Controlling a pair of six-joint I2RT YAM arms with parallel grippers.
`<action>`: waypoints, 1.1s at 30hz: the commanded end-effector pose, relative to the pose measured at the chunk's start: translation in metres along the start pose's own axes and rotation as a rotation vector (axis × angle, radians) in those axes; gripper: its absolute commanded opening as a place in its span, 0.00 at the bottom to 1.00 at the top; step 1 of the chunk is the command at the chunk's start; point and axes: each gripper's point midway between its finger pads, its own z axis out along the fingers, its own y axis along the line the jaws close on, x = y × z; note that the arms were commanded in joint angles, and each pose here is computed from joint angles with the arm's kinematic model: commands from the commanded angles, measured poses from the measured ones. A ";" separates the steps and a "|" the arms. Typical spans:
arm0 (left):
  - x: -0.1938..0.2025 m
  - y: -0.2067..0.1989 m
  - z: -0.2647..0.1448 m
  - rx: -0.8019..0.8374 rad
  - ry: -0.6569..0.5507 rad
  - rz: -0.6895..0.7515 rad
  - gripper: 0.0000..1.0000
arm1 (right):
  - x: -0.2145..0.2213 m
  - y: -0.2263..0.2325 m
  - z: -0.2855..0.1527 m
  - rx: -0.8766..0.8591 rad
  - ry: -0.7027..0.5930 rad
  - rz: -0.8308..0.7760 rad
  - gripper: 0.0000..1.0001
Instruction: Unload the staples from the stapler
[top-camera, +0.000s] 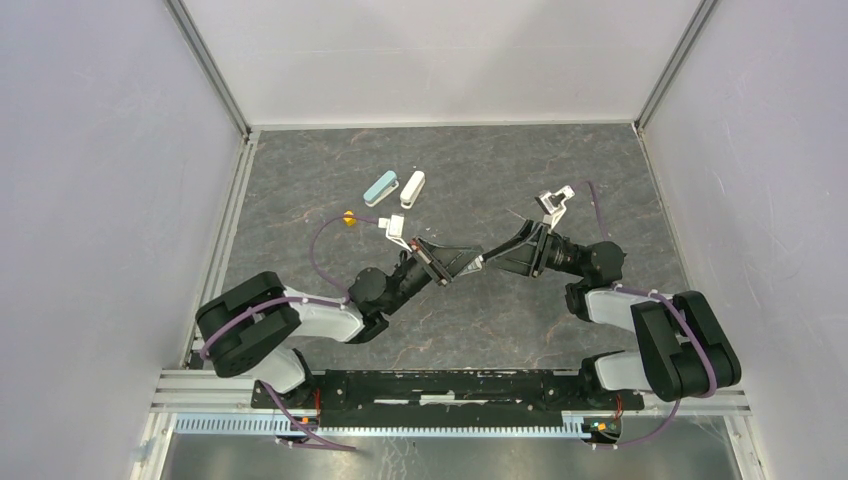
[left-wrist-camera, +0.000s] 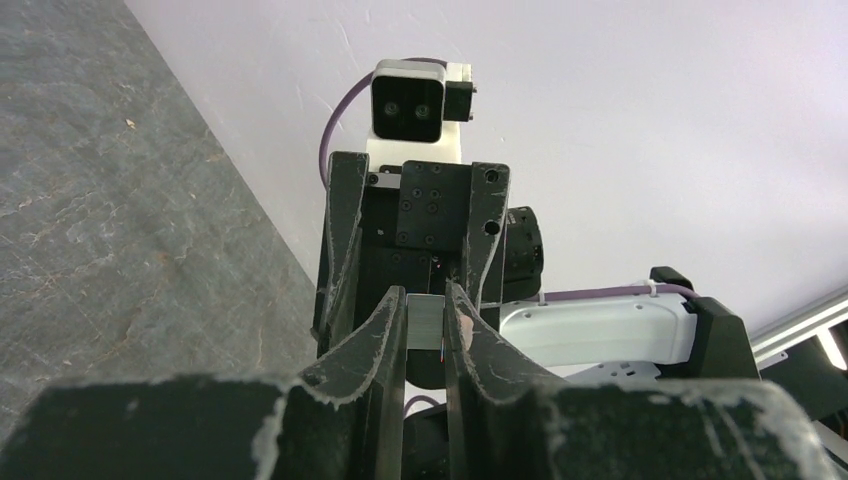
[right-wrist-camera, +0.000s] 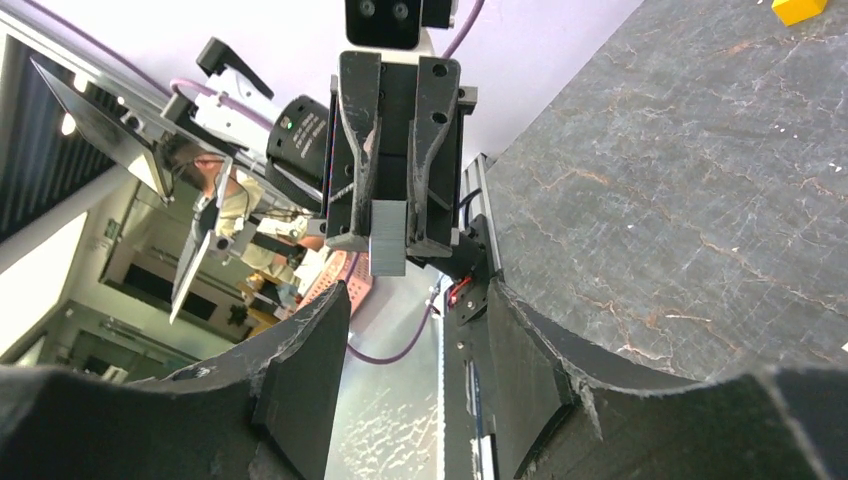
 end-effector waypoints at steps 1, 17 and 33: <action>-0.013 -0.008 0.010 0.022 -0.100 -0.008 0.15 | -0.012 0.038 -0.002 -0.132 -0.074 -0.237 0.59; -0.001 0.000 0.025 0.009 -0.125 -0.039 0.15 | -0.019 0.043 -0.010 -0.129 -0.140 -0.226 0.48; 0.002 0.005 0.024 0.004 -0.129 -0.061 0.15 | -0.022 0.043 -0.013 -0.124 -0.156 -0.221 0.36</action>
